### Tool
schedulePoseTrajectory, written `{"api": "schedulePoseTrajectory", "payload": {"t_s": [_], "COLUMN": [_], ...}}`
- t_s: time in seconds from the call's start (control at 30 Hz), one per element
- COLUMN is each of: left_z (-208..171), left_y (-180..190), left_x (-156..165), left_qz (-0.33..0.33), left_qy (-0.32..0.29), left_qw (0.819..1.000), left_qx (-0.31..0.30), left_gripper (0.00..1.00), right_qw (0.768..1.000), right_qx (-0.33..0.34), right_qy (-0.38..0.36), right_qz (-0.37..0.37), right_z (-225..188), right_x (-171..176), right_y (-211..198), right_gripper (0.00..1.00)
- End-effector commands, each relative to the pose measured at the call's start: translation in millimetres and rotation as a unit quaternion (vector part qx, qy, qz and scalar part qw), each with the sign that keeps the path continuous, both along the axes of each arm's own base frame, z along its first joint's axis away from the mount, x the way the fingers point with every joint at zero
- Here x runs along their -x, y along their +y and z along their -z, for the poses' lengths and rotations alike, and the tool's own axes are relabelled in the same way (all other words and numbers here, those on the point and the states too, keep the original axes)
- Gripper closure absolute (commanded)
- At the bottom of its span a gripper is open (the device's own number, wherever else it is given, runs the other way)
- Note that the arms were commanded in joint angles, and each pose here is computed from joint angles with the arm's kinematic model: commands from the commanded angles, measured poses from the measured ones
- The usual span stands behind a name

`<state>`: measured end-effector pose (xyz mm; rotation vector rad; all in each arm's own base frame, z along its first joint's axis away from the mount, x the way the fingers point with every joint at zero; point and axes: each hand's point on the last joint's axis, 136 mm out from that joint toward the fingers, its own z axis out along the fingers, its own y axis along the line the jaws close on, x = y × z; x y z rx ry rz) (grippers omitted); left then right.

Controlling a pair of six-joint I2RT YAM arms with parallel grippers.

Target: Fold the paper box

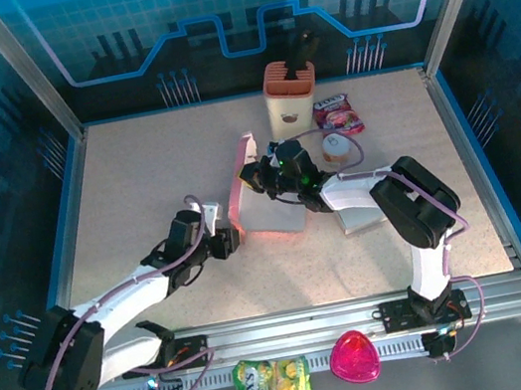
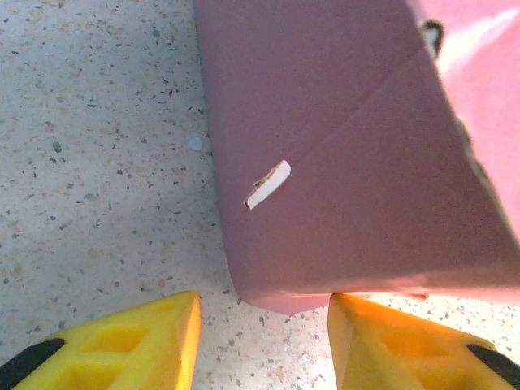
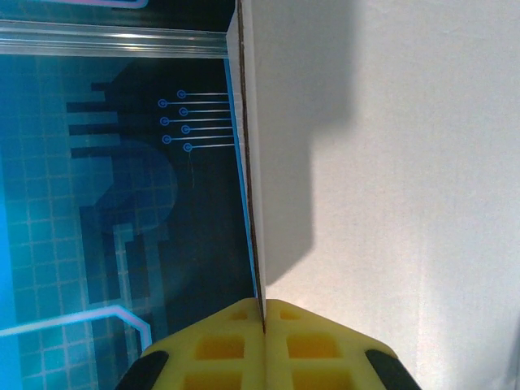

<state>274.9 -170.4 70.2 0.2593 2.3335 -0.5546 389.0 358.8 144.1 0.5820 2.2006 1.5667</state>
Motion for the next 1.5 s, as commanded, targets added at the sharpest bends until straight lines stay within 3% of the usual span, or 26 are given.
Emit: {"api": "schedulePoseTrajectory", "payload": {"t_s": [0.0, 0.43, 1.47], "left_z": [-12.3, -19.4, -23.6], "left_y": [-7.2, -11.6, -18.1], "left_x": [-16.6, -29.8, -44.6], "left_qz": [0.002, -0.01, -0.046], "left_qy": [-0.034, -0.047, -0.042], "left_qw": [0.999, 0.999, 0.997], "left_qx": [0.001, 0.011, 0.055], "left_gripper": [0.55, 0.59, 0.72], "right_qw": [1.0, 1.0, 0.992], "right_qx": [0.01, -0.005, -0.053], "right_qy": [0.027, -0.008, 0.017], "right_qz": [0.001, 0.021, 0.115], "right_z": [23.0, 24.3, 20.0], "right_x": [2.2, 1.0, -8.3], "right_y": [-5.1, -5.0, 0.8], "right_gripper": [1.0, 1.0, 1.0]}}
